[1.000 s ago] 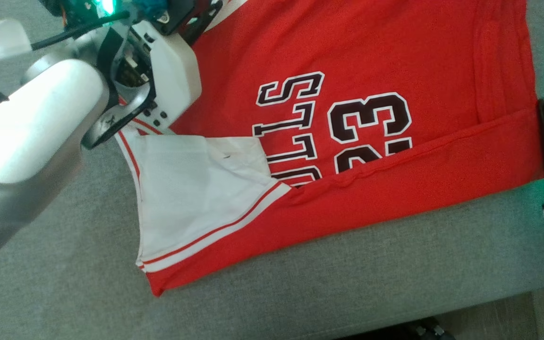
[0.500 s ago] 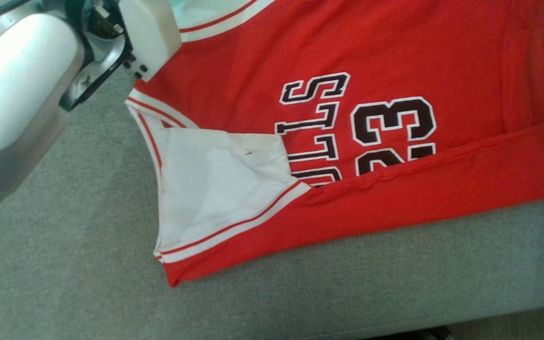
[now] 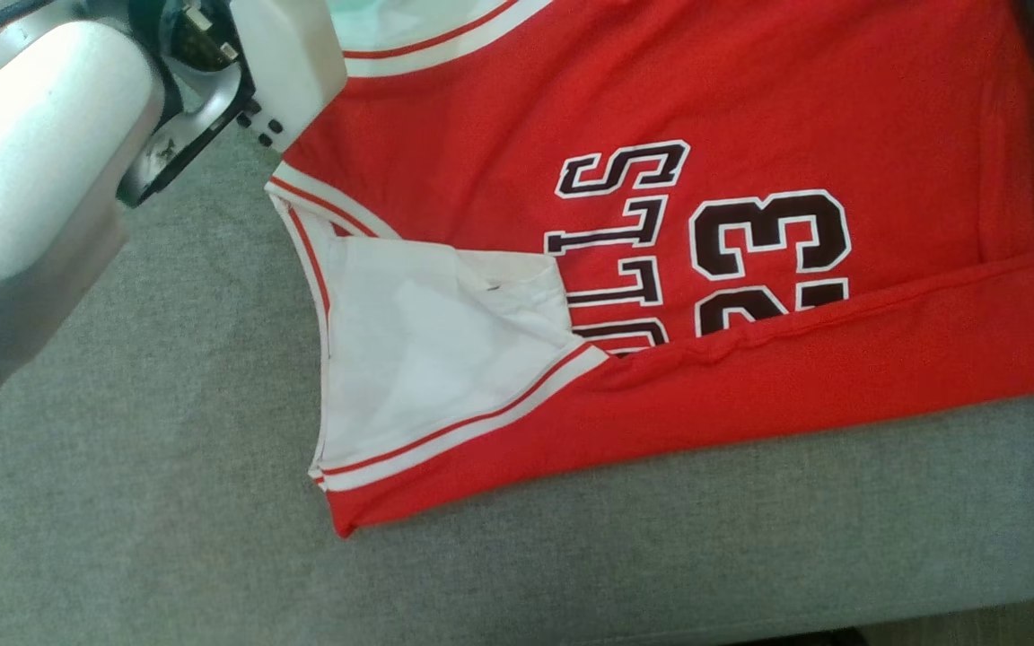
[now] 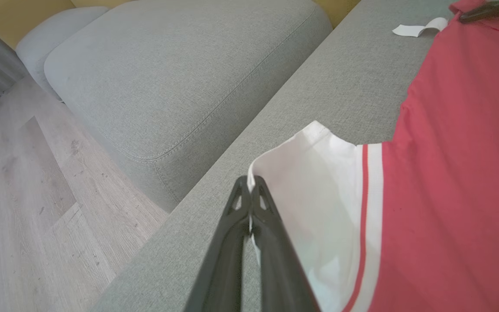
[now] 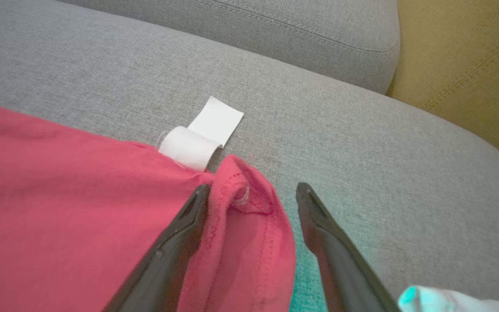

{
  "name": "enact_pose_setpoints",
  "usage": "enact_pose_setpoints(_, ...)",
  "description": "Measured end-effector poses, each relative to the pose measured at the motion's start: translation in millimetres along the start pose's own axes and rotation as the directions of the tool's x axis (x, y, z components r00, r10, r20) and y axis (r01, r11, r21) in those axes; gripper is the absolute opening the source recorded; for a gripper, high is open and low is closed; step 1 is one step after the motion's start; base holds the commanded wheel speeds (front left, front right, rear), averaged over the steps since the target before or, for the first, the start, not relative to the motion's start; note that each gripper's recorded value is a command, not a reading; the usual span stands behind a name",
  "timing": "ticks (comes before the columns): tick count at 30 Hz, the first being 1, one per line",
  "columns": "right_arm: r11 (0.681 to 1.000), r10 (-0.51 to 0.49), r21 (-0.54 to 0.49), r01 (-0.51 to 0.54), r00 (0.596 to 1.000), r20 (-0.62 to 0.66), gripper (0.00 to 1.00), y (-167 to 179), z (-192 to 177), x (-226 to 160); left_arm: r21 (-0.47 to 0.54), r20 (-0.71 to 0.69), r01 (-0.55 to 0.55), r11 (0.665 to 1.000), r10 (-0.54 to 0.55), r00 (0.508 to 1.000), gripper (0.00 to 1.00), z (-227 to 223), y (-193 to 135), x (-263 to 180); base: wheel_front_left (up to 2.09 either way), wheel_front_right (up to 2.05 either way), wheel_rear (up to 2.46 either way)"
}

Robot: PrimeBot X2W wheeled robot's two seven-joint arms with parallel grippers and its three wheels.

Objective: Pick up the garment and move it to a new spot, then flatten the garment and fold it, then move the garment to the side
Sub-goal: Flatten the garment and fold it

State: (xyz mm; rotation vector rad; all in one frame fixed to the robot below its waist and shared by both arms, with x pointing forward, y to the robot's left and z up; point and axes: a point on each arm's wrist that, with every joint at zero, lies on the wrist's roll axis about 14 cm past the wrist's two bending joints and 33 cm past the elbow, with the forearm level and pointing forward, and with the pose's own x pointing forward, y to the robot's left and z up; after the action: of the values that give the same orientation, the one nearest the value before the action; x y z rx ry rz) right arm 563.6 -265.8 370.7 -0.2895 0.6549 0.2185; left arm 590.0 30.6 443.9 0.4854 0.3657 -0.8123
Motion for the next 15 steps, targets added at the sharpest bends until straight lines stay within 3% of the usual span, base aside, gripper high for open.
enact_pose_setpoints(13, 0.998, -0.054, -0.009, 0.054, 0.998, 0.013, 1.00, -18.3, -2.7, -4.8, 0.000, 0.006, 0.005, 1.000, -0.005, 1.000, 0.00, 5.2, -1.2, -0.9, 0.00, 0.00, 0.00)
enact_pose_setpoints(14, 0.999, -0.049, -0.005, 0.049, 0.999, 0.017, 0.93, -16.3, -0.8, -3.7, -0.001, 0.006, 0.004, 1.000, -0.004, 1.000, 0.00, 5.3, -1.2, -1.2, 0.00, 0.00, 0.00)
enact_pose_setpoints(15, 0.999, -0.045, -0.004, 0.046, 0.999, 0.021, 0.76, -14.5, 1.1, -2.6, 0.000, 0.006, 0.004, 1.000, -0.004, 1.000, 0.00, 5.2, -1.0, -1.6, 0.00, 0.00, 0.00)
